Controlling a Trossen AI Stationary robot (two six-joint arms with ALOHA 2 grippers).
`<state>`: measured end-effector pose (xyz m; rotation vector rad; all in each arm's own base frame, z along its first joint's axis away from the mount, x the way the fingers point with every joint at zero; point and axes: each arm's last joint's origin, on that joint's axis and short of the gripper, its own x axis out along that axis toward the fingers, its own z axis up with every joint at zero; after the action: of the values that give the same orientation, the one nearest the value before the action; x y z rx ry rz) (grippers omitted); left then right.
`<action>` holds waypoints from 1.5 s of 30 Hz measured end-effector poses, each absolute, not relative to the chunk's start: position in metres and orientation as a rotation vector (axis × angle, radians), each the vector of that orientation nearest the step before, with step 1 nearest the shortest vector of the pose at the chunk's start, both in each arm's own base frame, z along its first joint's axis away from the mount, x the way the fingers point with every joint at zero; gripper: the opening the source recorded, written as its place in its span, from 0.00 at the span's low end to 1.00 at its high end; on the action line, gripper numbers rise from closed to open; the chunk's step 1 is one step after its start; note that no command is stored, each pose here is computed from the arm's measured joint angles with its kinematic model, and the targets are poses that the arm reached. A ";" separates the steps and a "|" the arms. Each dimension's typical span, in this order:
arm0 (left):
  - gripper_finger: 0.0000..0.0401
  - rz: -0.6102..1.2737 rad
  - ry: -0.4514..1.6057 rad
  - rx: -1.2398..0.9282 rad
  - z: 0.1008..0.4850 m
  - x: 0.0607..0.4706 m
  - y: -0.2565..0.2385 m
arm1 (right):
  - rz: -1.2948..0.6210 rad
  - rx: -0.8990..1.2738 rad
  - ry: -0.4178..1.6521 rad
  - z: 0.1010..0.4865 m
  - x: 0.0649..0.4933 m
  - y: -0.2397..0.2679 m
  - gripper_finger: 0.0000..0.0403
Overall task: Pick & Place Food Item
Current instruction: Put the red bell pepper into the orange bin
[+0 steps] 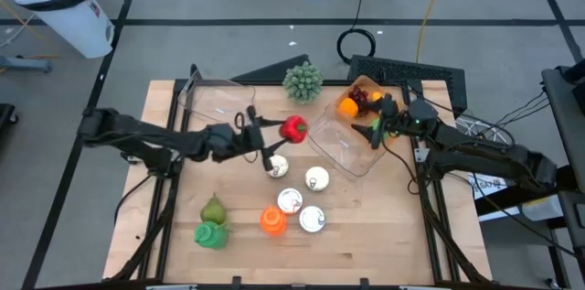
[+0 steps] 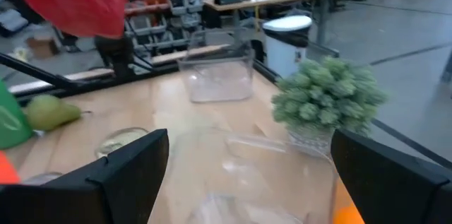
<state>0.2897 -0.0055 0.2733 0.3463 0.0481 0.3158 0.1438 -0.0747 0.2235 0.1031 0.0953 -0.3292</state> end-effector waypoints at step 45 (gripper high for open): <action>0.54 0.144 -0.023 0.331 0.211 0.348 0.040 | -0.145 -0.181 -0.157 0.218 0.238 -0.037 0.59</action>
<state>0.3481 0.0395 0.2106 0.3311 -0.0227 0.1441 0.2380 -0.0366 0.2176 -0.1814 -0.1568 -0.1451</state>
